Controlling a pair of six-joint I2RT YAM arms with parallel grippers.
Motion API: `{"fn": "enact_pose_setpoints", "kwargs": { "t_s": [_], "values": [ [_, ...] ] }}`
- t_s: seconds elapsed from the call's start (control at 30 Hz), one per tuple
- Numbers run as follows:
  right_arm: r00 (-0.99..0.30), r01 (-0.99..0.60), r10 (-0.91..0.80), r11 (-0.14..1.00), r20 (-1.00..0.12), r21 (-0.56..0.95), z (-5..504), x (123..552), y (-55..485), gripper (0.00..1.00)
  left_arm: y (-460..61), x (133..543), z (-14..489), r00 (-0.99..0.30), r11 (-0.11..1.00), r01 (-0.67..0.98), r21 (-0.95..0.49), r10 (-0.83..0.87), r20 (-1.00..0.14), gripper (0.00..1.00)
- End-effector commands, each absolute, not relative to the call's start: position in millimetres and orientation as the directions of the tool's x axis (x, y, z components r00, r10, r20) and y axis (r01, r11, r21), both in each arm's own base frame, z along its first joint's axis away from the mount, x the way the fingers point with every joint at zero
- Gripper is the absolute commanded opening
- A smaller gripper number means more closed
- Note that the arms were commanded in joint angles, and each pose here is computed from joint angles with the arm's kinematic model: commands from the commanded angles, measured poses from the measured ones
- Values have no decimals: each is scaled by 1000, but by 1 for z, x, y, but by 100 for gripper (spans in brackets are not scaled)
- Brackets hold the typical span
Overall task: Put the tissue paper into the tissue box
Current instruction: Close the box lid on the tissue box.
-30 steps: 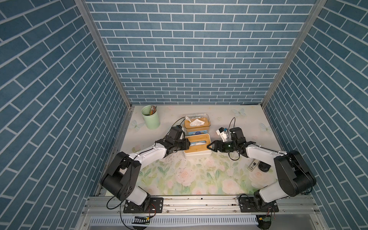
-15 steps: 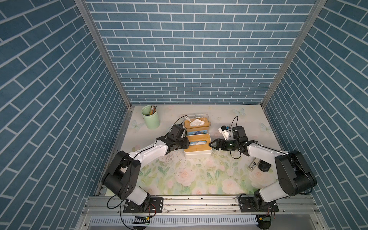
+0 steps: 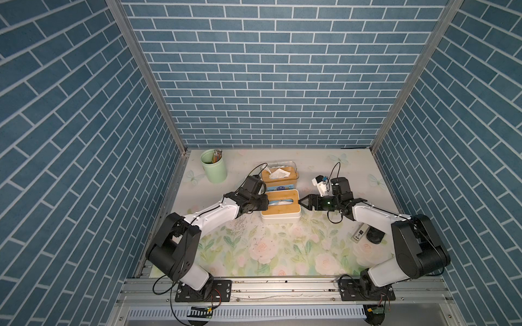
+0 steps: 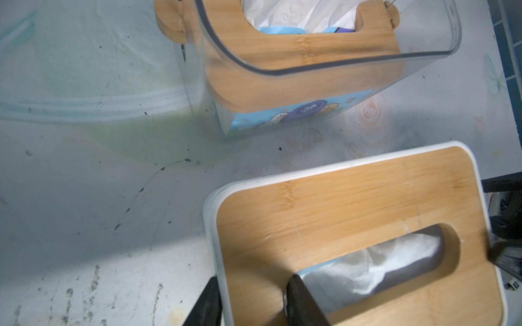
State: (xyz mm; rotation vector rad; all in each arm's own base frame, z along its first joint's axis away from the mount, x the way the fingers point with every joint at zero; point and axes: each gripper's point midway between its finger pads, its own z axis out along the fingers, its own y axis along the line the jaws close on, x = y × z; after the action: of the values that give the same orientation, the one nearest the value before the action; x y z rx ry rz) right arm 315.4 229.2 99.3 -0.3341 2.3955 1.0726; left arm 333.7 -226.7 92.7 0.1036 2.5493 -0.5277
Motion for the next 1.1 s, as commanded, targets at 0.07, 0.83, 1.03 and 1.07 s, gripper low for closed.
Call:
{"fn": "enact_pose_setpoints", "kwargs": {
  "t_s": [0.07,0.83,1.03,1.07],
  "values": [
    [-855,-376,-10,699,-518,608,80,316,215,79,-209,327,67,-880,956,157,-246,22,-475,17],
    [-880,-369,-18,657,-475,657,69,316,219,71,-214,328,69,-875,952,164,-260,19,-483,16],
    [-894,-368,-50,651,-446,664,59,312,229,69,-215,329,70,-874,951,166,-261,20,-485,17],
    [-895,-367,-54,651,-442,664,57,311,230,69,-215,329,70,-874,950,167,-262,20,-486,16]
  ]
}}
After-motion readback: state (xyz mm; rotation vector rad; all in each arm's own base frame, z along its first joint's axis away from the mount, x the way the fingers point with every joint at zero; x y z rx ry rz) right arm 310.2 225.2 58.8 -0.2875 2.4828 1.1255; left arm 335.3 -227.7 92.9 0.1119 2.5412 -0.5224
